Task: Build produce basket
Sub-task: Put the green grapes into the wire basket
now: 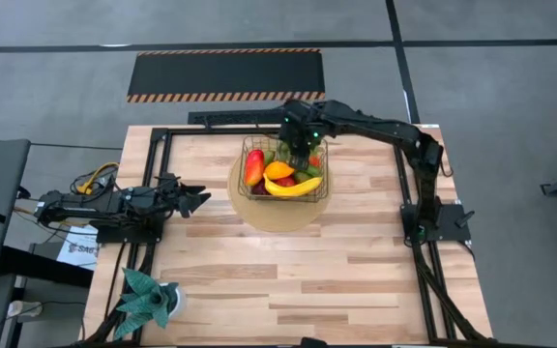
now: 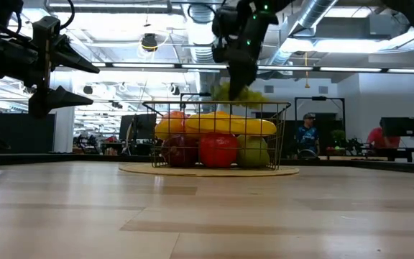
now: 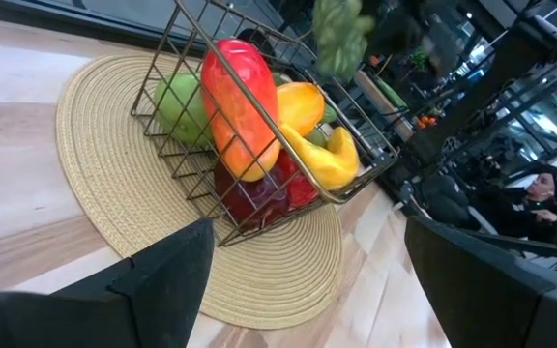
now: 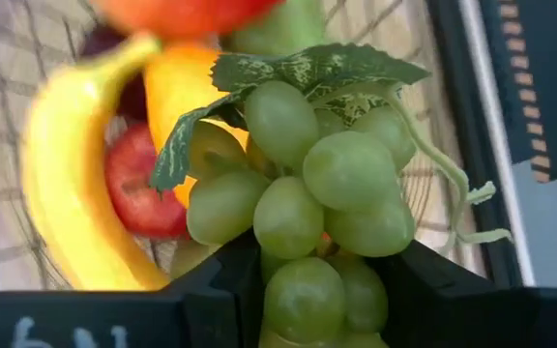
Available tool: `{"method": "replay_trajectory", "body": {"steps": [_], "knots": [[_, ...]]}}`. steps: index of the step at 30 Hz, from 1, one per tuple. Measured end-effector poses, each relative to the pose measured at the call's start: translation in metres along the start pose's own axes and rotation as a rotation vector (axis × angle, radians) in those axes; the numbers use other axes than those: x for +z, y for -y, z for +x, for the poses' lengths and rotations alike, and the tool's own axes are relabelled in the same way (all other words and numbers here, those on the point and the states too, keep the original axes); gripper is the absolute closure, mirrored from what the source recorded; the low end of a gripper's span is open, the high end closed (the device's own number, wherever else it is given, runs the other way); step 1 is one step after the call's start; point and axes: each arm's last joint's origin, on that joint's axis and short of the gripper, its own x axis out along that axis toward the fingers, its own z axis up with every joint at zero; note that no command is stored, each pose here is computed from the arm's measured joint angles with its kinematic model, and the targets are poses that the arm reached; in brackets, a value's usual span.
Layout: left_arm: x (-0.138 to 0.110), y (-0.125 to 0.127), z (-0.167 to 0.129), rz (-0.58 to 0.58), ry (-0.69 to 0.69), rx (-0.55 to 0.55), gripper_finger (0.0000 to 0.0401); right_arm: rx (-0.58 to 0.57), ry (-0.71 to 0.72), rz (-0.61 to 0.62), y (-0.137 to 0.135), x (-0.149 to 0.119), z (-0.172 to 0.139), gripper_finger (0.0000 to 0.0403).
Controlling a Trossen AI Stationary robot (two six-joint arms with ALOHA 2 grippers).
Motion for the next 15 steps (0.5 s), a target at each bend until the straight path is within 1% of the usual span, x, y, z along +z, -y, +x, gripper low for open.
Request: {"method": "replay_trajectory", "body": {"steps": [5,9,15], "knots": [[0.0,0.0,0.0,0.005,0.005,0.005,0.0073,0.009,-0.052,-0.016,-0.004,-0.011,0.02,0.022],[0.0,-0.001,0.0,0.008,0.017,0.016,0.0073,0.015,-0.069,-0.008,-0.002,-0.015,0.024,0.0177],[0.0,-0.001,0.0,0.003,0.019,0.018,0.0073,0.029,-0.048,-0.018,-0.002,-0.013,0.023,0.0113]]}}
